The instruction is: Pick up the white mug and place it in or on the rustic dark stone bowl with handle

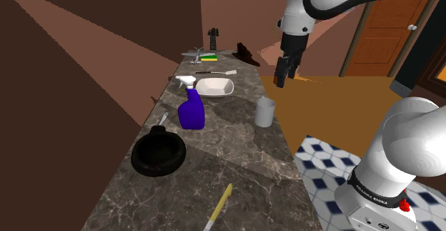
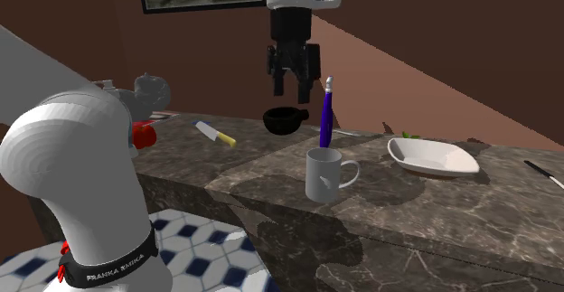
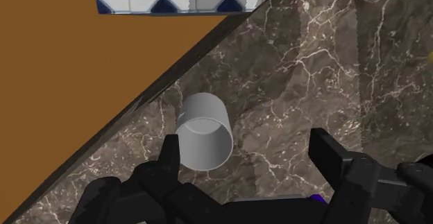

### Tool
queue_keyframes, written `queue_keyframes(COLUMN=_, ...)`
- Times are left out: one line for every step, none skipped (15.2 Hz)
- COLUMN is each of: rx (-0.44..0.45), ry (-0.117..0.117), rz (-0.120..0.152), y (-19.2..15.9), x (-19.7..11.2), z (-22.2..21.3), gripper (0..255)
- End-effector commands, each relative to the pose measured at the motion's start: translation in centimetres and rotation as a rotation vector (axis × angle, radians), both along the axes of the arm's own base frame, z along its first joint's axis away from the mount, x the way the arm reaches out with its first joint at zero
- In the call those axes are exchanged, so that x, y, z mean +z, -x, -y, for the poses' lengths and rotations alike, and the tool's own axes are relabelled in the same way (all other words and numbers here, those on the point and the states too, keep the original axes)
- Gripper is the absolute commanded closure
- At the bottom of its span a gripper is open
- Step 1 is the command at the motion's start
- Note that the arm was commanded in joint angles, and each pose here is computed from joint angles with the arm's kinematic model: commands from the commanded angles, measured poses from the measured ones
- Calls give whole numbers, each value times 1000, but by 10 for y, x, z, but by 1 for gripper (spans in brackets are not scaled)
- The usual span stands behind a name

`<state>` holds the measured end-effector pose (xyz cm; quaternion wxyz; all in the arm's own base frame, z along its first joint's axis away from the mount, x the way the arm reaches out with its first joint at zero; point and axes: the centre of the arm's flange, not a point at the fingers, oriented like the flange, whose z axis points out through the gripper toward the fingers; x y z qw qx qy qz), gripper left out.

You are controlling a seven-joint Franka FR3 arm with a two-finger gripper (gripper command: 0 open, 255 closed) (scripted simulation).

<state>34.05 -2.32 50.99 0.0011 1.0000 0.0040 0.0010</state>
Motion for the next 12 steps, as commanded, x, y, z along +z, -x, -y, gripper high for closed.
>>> queue_keyframes(rx=0, ry=4, rz=11, y=-13, x=-23, z=-4, gripper=0)
queue_keyframes(rx=0, ry=6, rz=15, y=-19, x=-34, z=-4, gripper=0)
queue_keyframes(rx=0, ry=8, rz=20, y=-25, x=-45, z=-5, gripper=0)
queue_keyframes(rx=-1, ry=10, rz=24, y=-31, x=-57, z=-6, gripper=0)
queue_keyframes(rx=-1, ry=13, rz=28, y=-37, x=-68, z=-6, gripper=0)
queue_keyframes(rx=-1, ry=15, rz=32, y=-44, x=-79, z=-7, gripper=0)
queue_keyframes(rx=-1, ry=17, rz=36, y=-50, x=-91, z=-8, gripper=0)
queue_keyframes(rx=-1, ry=19, rz=40, y=-56, x=-102, z=-8, gripper=0)
queue_keyframes(rx=-1, ry=21, rz=44, y=-62, x=-113, z=-9, gripper=0)
queue_keyframes(rx=-2, ry=22, rz=47, y=-67, x=-121, z=-9, gripper=0)
queue_keyframes(rx=-2, ry=22, rz=47, y=-67, x=-126, z=-9, gripper=0)
queue_keyframes(rx=-2, ry=22, rz=47, y=-67, x=-132, z=-9, gripper=0)
